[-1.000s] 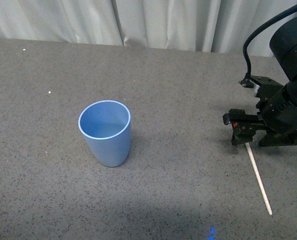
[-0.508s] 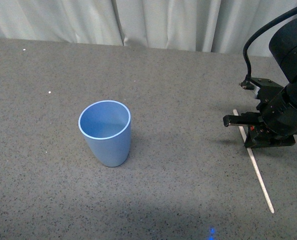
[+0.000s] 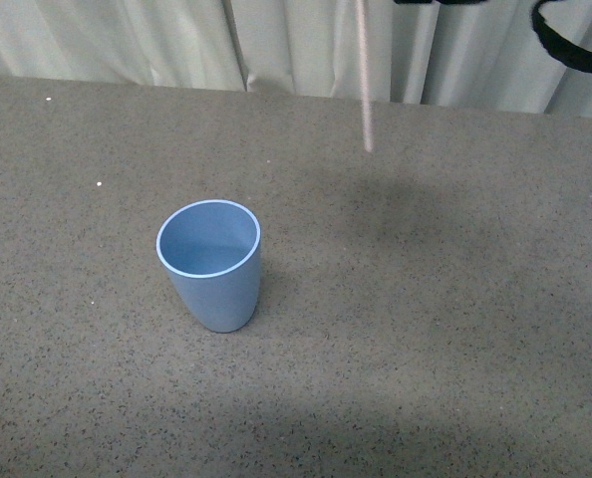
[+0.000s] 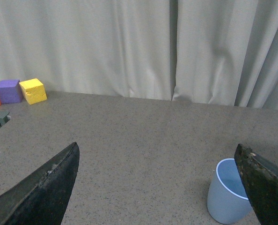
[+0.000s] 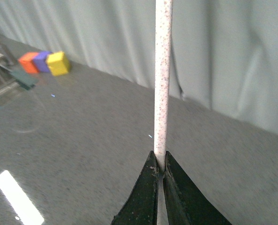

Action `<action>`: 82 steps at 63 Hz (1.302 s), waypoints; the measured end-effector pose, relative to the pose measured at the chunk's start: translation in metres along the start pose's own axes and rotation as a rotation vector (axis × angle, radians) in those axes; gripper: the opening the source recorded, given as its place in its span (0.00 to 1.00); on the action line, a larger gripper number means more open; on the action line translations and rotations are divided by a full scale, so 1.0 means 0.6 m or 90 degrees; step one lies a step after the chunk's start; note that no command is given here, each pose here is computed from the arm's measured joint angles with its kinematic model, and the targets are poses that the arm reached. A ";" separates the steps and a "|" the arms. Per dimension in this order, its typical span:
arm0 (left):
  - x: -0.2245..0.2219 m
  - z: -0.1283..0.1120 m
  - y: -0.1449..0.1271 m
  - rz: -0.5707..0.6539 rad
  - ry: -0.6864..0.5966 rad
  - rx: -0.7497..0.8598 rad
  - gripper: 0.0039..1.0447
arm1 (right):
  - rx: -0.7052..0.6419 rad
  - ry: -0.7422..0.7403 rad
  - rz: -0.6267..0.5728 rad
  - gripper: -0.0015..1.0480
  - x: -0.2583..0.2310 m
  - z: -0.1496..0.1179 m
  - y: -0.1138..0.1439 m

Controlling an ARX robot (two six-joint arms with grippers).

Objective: Transfer chopsticks to blue cup

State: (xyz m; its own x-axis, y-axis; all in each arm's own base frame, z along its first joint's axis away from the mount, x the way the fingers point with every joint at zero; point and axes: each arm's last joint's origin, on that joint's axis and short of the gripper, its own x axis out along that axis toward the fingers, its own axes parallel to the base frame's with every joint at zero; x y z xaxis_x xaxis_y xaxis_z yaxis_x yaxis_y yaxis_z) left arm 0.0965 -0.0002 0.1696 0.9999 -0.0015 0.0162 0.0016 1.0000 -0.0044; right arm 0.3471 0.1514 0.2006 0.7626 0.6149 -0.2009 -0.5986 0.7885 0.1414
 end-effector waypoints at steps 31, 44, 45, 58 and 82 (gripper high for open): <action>0.000 0.000 0.000 0.000 0.000 0.000 0.94 | -0.021 -0.003 0.168 0.01 0.073 -0.063 0.120; 0.000 0.000 0.000 0.000 0.000 0.000 0.94 | -0.012 0.047 0.165 0.01 0.085 -0.096 0.125; 0.000 0.000 0.000 0.000 0.000 0.000 0.94 | -0.011 0.052 0.165 0.01 0.085 -0.099 0.124; 0.000 0.000 0.000 0.000 0.000 0.000 0.94 | -0.009 0.071 0.169 0.01 0.088 -0.110 0.123; 0.000 0.000 0.000 0.000 0.000 0.000 0.94 | -0.010 0.071 0.189 0.63 0.079 -0.103 0.129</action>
State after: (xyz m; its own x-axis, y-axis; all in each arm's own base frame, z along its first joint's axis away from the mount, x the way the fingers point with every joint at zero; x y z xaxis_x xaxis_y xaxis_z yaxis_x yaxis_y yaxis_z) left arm 0.0965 -0.0002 0.1696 0.9999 -0.0015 0.0162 0.0016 1.0000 -0.0044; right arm 0.3220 0.2407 0.1419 0.5227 0.8123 -0.2586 -0.7955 0.5738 0.1946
